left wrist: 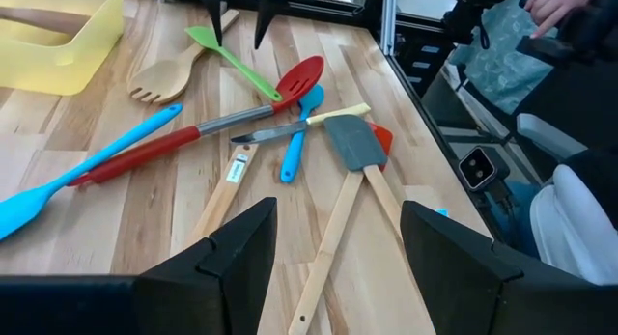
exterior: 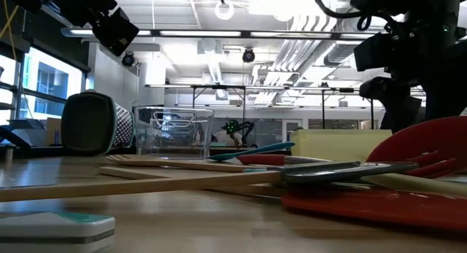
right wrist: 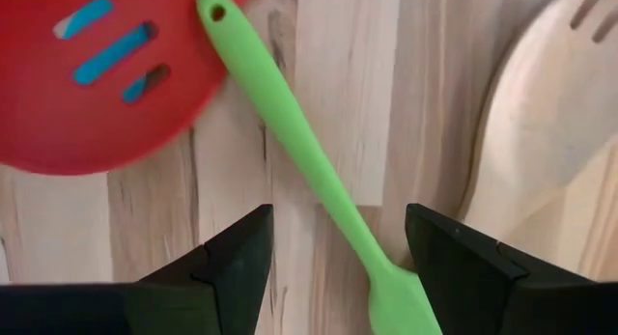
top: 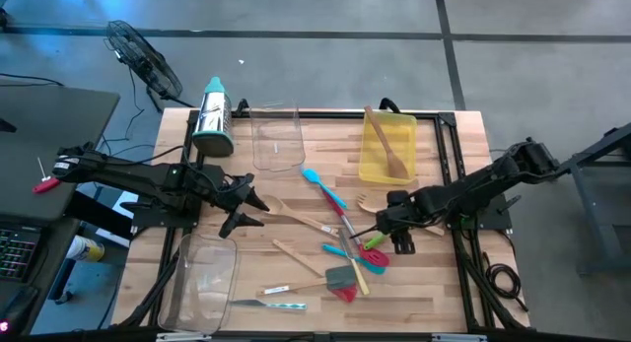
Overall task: Pick & Place Kitchen Items
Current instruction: Put the green spatula into the top transparent bin
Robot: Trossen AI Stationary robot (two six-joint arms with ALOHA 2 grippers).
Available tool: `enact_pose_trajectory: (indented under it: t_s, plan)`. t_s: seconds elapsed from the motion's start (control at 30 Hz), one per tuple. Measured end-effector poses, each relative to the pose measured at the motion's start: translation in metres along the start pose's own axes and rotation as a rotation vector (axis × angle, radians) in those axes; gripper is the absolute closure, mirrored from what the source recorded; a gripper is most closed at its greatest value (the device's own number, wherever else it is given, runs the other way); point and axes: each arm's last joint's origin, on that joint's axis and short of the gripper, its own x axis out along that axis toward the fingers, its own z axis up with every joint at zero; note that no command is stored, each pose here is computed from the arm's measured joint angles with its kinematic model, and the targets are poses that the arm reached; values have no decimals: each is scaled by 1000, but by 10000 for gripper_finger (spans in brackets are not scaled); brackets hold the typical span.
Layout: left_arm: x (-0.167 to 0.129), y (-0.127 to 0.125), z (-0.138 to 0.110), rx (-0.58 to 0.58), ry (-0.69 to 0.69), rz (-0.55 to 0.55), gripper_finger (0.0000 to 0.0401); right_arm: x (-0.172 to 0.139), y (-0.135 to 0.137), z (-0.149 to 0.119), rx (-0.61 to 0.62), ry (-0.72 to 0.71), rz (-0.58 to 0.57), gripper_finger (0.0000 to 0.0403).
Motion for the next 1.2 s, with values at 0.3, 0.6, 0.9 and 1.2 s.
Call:
enact_pose_trajectory:
  t_s: [0.3,0.6,0.9,1.2]
  plan:
    - [0,0,0,0,0,0,184,3,0,-1,-3,29,-11,176]
    - [0,0,0,0,-1,4,184,24,-1,-2,-86,136,-49,176]
    - [0,1,0,0,-4,22,184,46,-3,-2,-73,247,-51,176]
    - [0,1,0,0,-4,23,184,49,-19,1,8,269,-19,246]
